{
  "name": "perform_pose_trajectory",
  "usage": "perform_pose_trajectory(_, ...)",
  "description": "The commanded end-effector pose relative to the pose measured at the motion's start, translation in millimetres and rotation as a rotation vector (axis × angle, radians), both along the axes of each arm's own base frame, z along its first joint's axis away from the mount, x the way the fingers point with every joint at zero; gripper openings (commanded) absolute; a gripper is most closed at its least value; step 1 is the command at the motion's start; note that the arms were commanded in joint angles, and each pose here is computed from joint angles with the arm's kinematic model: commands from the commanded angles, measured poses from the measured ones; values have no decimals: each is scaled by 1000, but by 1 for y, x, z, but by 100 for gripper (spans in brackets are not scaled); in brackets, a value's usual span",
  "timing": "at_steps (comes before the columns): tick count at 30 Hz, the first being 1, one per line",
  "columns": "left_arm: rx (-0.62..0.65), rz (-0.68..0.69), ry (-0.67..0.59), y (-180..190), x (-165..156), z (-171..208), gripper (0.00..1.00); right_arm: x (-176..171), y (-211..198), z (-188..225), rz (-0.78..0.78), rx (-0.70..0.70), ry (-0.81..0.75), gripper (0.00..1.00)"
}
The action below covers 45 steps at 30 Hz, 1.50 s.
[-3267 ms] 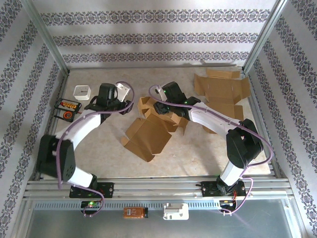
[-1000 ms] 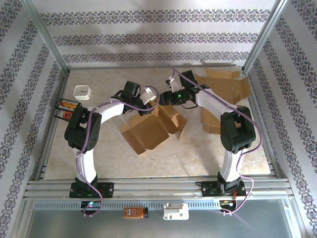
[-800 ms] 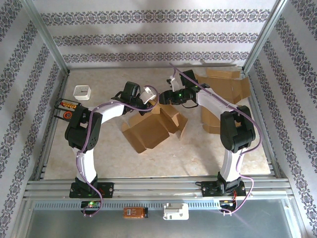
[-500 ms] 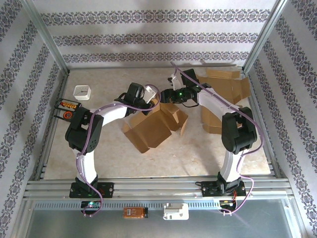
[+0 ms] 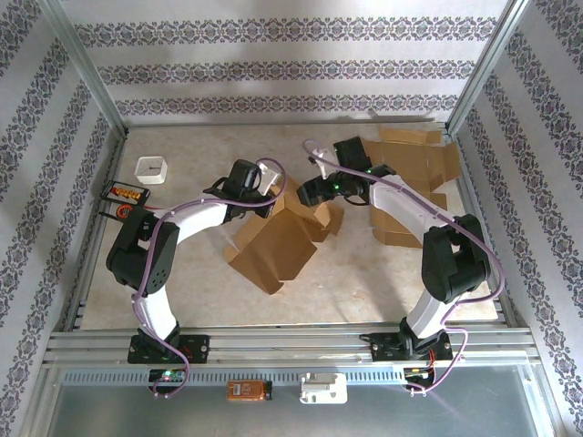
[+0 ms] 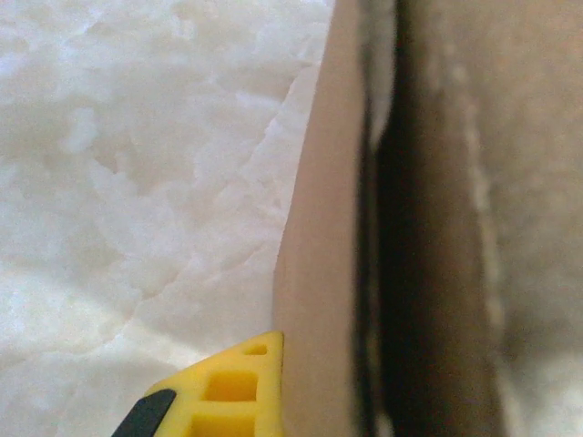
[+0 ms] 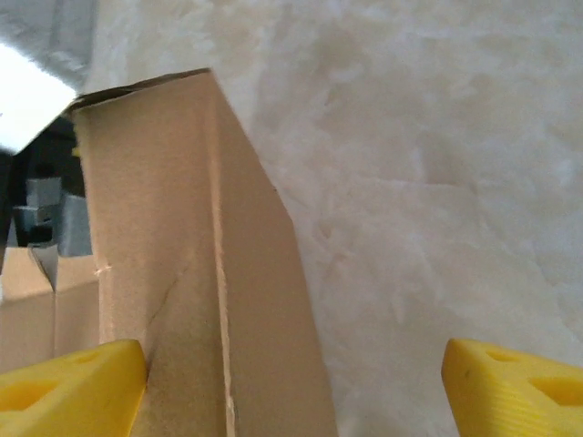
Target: Fold the paper box
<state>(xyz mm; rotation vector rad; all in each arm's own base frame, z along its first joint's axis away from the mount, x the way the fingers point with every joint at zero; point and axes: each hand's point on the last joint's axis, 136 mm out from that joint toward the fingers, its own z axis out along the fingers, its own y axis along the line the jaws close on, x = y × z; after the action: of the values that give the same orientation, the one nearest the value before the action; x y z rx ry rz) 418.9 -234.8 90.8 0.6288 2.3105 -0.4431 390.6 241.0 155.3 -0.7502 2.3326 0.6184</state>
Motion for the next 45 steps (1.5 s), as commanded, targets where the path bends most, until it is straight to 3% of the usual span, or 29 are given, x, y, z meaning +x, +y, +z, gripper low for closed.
perform_pose_trajectory(1, 10, 2, 63, -1, -19, -6, 0, -11, 9, -10, 127, -77, -39, 86)
perform_pose_trajectory(7, 55, 9, 70, 5, -19, -11, 0, -30, 29, 13, 223, 31, -21, 89)
perform_pose_trajectory(15, 62, 8, 59, 6, -19, -8, 0, -36, 29, 7, 223, -40, -50, 91)
perform_pose_trajectory(20, 64, 8, 65, 5, -19, -7, 0, -20, 18, -4, 181, -144, -89, 80)
perform_pose_trajectory(24, 72, 14, 80, 6, -20, -8, 0, -5, 9, -6, 140, -239, -156, 63)
perform_pose_trajectory(27, 70, 12, 77, 7, -21, -7, 1, -5, 11, -5, 156, -237, -162, 58)
perform_pose_trajectory(30, 68, 7, 65, 7, -21, -5, 7, -12, 18, -1, 198, -196, -161, 54)
perform_pose_trajectory(33, 70, -1, 37, 7, -21, -4, 25, -15, 22, 1, 211, -172, -157, 50)
perform_pose_trajectory(37, 56, -20, -29, 9, -24, 5, 39, -20, 25, 2, 236, -150, -154, 46)
perform_pose_trajectory(45, 80, -86, -184, 17, -38, 29, 47, -22, 26, 6, 250, -140, -162, 44)
